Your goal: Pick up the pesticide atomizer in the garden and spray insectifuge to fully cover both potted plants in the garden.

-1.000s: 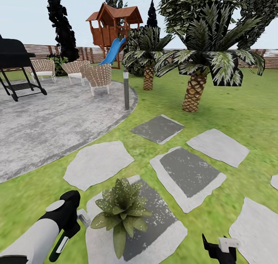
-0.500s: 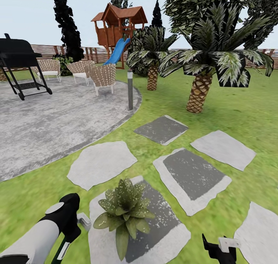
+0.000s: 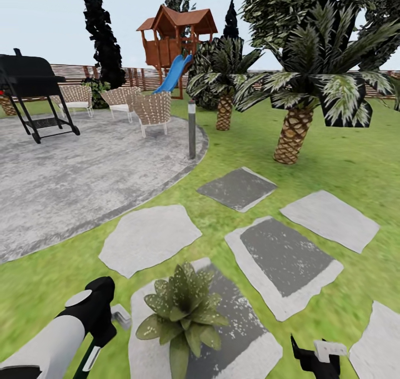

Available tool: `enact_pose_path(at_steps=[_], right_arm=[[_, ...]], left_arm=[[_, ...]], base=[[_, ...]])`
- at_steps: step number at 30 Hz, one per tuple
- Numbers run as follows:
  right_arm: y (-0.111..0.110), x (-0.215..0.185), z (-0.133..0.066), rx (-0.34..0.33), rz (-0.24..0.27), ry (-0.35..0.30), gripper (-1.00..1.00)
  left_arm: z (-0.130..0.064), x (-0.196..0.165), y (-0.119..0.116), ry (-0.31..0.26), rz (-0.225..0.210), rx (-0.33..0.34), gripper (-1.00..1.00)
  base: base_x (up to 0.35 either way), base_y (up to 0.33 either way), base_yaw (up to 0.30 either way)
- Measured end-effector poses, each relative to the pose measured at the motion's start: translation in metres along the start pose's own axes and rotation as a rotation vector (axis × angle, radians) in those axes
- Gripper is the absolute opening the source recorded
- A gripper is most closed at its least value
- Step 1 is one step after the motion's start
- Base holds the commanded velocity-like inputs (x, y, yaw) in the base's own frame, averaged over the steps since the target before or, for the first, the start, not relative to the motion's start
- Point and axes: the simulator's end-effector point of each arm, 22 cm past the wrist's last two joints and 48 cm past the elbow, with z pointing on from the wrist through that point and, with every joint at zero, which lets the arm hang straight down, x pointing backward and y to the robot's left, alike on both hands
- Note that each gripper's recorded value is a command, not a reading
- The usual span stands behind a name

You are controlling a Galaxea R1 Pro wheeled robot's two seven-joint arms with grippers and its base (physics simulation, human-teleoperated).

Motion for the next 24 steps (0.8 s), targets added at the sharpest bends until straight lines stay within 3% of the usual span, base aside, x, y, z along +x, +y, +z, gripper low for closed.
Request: enact_pose_path(at_steps=[7,13,24], right_arm=[[0.0,0.0,0.0,0.0,0.0,0.001,1.0],[0.0,0.0,0.0,0.0,0.0,0.001,1.0],[0.0,0.0,0.0,0.0,0.0,0.001,1.0]], left_arm=[[0.002,0.001,-0.002,0.007,0.002,0.006,-1.0],[0.019,0.019,-0.011,0.044,0.001,0.03,-1.0],[0.016,0.017,-0.008,0.035,0.001,0.019,-1.0]], base=[[0.035,0.001,0.0],[0.0,0.0,0.0],[0.069,0.0,0.0]])
